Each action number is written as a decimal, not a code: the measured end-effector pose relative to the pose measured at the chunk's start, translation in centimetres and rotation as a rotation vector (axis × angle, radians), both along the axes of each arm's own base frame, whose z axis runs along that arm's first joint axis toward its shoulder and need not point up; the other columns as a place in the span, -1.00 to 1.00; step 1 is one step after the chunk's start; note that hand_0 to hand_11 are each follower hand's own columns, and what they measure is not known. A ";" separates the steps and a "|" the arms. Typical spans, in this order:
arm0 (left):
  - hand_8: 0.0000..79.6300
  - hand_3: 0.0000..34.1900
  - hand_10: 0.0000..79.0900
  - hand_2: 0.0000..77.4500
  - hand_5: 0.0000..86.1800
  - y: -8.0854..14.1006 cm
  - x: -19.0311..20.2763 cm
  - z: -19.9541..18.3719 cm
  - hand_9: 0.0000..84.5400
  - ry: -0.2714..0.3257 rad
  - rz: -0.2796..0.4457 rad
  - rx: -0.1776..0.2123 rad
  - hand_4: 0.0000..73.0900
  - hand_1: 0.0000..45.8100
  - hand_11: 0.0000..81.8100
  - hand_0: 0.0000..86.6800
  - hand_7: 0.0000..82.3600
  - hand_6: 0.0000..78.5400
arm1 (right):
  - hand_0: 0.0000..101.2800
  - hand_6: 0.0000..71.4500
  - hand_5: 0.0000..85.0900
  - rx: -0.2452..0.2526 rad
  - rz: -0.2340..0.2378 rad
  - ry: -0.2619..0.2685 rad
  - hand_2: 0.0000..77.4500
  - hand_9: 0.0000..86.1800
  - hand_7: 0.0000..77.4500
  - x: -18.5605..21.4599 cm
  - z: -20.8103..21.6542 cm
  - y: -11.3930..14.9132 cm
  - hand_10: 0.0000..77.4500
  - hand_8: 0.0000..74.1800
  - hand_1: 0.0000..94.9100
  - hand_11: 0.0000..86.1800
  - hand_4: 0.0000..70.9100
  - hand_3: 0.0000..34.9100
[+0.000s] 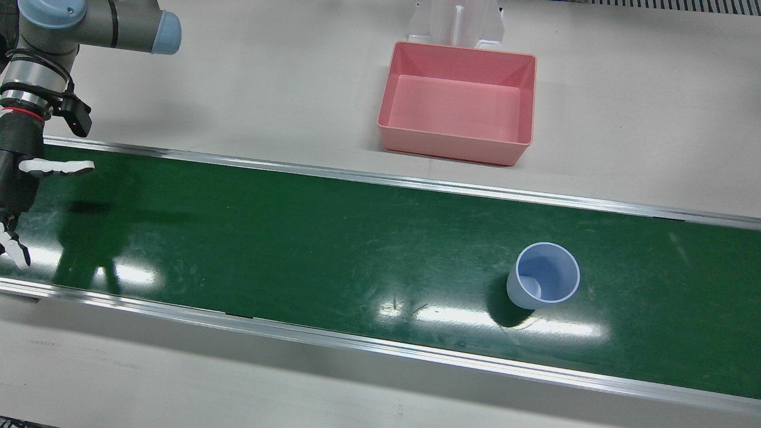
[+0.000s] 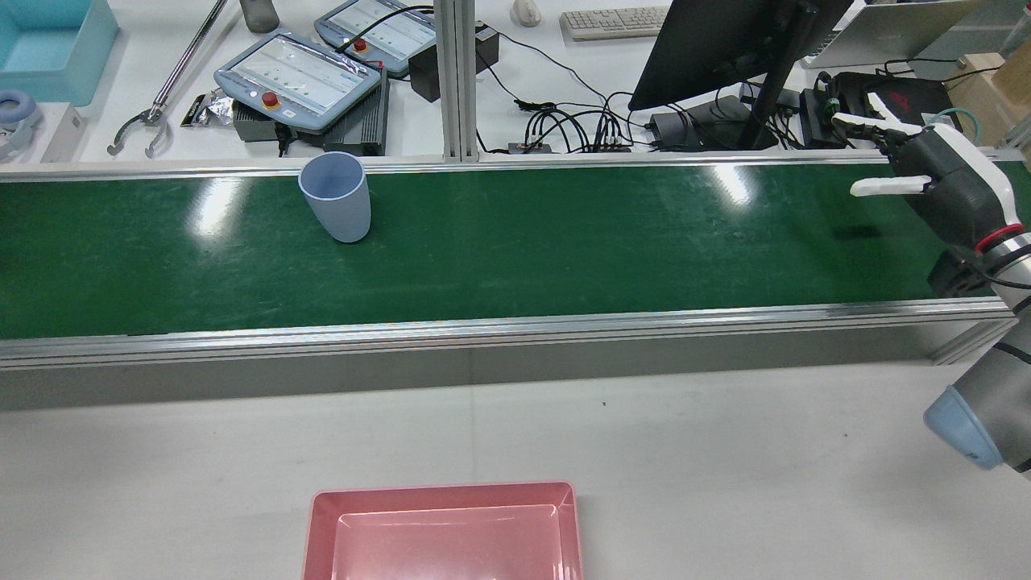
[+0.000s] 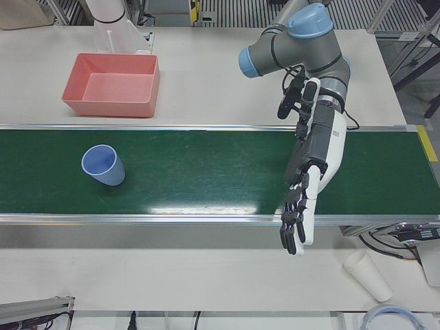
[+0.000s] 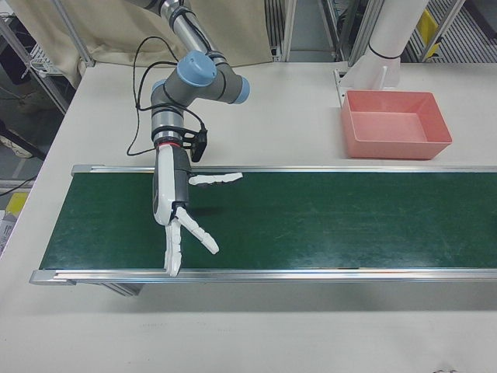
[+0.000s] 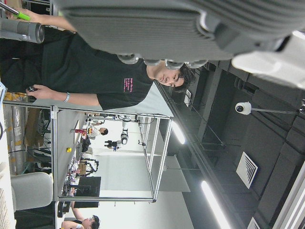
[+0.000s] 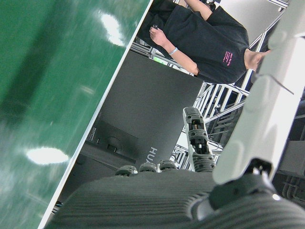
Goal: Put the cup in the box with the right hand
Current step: 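Open the right hand and wait as the blue cup approaches, then close the right hand around the pale blue cup on the belt, then lift the cup with the right hand and carry it over the pink tray, then lower the cup into the pink tray and open the right hand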
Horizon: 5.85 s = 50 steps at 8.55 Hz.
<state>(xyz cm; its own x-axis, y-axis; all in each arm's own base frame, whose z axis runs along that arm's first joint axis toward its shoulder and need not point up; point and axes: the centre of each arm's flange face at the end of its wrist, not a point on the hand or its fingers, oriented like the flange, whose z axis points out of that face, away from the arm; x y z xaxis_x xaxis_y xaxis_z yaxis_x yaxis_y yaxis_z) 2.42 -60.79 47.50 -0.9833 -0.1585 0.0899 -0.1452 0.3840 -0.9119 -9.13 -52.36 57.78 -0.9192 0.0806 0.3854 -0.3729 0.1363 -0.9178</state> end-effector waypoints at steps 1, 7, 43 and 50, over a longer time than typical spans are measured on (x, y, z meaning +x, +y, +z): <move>-1.00 -1.00 -1.00 -1.00 -0.99 0.0 0.0 0.0 -1.00 0.000 0.000 0.000 -0.97 -0.98 -1.00 -1.00 -1.00 -1.00 | -0.07 -0.95 -0.92 -0.003 -0.005 -0.007 -0.97 -0.99 -0.94 -0.3 0.1 0.0 -0.99 -0.99 -0.72 -0.99 -0.74 -1.00; -1.00 -1.00 -1.00 -1.00 -0.99 0.0 0.0 -0.1 -1.00 0.000 0.000 0.001 -0.97 -0.98 -1.00 -1.00 -1.00 -1.00 | -0.06 -0.91 -0.92 -0.009 -0.033 -0.012 -0.96 -0.99 -0.82 -2.2 0.3 -0.5 -1.00 -0.99 -0.86 -0.97 -0.62 -1.00; -1.00 -1.00 -1.00 -1.00 -1.00 0.0 0.0 -0.1 -1.00 0.000 0.000 0.001 -0.97 -0.98 -1.00 -1.00 -1.00 -1.00 | 0.58 0.36 -0.33 0.400 -0.490 -0.062 0.30 0.63 0.66 -28.7 -31.7 27.3 0.37 0.90 -0.41 0.62 -0.32 -1.00; -1.00 -1.00 -1.00 -1.00 -1.00 0.0 0.0 0.0 -1.00 0.000 0.000 0.000 -0.97 -0.98 -1.00 -1.00 -1.00 -1.00 | 0.02 -0.73 -0.90 0.405 -0.530 -0.068 -0.31 -0.01 0.23 -29.7 -31.6 28.9 -0.85 -0.15 -0.21 -0.27 -0.83 -1.00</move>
<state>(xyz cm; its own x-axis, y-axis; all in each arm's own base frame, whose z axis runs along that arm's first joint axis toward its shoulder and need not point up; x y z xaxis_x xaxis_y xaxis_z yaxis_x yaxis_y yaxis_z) 2.42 -60.78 47.47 -0.9832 -0.1585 0.0899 -0.1454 0.3844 -0.9117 -38.78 -23.47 26.18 -0.8184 0.3893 0.4226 -0.1034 0.6238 -0.7747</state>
